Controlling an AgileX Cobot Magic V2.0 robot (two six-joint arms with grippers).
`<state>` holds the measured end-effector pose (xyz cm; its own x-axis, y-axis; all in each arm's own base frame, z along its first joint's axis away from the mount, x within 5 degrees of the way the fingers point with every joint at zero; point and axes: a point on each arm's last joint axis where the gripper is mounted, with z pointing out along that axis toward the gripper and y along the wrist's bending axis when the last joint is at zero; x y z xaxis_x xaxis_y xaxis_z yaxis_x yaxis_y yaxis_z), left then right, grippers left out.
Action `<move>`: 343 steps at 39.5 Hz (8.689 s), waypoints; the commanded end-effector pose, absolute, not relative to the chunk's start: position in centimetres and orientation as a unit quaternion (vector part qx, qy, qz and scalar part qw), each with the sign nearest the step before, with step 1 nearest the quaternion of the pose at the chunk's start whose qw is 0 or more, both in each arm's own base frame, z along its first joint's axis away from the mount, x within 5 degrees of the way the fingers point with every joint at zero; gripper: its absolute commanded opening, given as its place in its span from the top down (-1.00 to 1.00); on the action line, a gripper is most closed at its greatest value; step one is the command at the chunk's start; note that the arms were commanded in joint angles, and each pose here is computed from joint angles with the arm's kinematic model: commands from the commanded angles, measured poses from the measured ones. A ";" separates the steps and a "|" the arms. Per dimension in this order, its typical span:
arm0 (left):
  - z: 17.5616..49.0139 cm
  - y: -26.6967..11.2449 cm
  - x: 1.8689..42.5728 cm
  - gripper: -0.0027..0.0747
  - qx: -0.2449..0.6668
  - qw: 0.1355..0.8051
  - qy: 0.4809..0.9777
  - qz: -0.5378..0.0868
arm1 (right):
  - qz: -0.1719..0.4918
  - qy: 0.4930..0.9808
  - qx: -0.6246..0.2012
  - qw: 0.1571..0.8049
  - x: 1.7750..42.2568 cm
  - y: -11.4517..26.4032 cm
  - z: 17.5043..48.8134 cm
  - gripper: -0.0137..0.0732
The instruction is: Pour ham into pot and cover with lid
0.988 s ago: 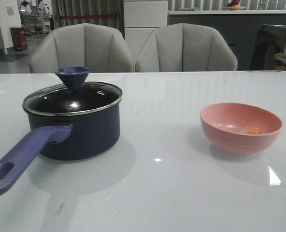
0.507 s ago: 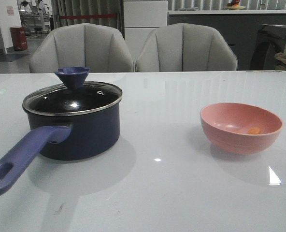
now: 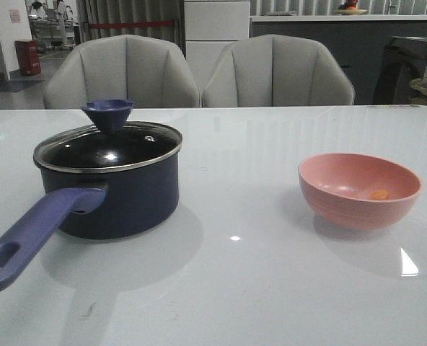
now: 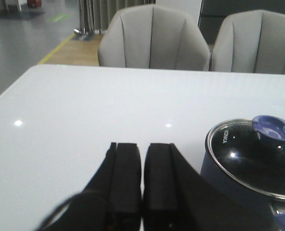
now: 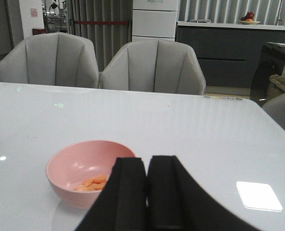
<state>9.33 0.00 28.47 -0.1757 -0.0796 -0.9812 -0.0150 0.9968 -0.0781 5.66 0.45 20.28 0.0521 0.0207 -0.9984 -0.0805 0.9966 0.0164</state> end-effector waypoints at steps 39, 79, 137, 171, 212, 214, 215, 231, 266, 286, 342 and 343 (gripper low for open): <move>29.3 -1.1 10.5 -0.45 0.044 0.650 0.758 -0.028 | 0.029 0.655 -0.023 0.755 5.5 0.4 20.8 0.35; 35.4 -5.5 20.0 -0.72 0.070 0.550 0.827 -0.096 | 0.029 0.655 -0.023 0.755 5.5 0.4 20.8 0.35; 29.9 -16.1 36.1 -0.75 0.130 0.315 0.937 -0.076 | 0.029 0.655 -0.023 0.755 5.5 0.4 20.8 0.35; 28.9 -16.6 36.6 0.49 0.122 0.305 0.940 -0.088 | 0.029 0.655 -0.023 0.755 5.5 0.4 20.8 0.35; 34.8 -5.8 32.3 0.51 0.010 0.402 0.915 -0.041 | 0.029 0.655 -0.023 0.755 5.5 0.4 20.8 0.35; 34.7 -4.2 31.7 0.51 -0.011 0.404 0.914 -0.032 | 0.029 0.655 -0.023 0.755 5.5 0.4 20.8 0.35; 34.4 -3.6 31.4 0.51 -0.019 0.402 0.915 -0.028 | 0.029 0.655 -0.023 0.755 5.5 0.4 20.8 0.35; 28.2 2.5 28.7 0.51 -0.093 0.367 0.926 -0.003 | 0.029 0.655 -0.023 0.755 5.5 0.4 20.8 0.35; 18.8 2.6 32.6 0.42 -0.114 0.307 0.945 -0.019 | 0.029 0.655 -0.023 0.755 5.5 0.4 20.8 0.35; 18.1 1.2 32.9 -0.48 -0.070 0.261 0.963 -0.016 | 0.029 0.655 -0.023 0.755 5.5 0.4 20.8 0.35; 30.8 -2.4 9.7 -0.41 0.055 0.593 0.796 -0.107 | 0.029 0.655 -0.023 0.755 5.5 0.4 20.8 0.35; 30.9 -2.3 9.2 -0.41 0.054 0.602 0.789 -0.108 | 0.029 0.655 -0.023 0.755 5.5 0.4 20.8 0.35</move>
<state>10.18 -2.44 29.18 -0.4132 -0.0061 -0.9106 0.1948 0.9763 -0.0949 5.66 0.46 20.23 0.0464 0.0202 -0.9987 -0.0806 0.9966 0.0164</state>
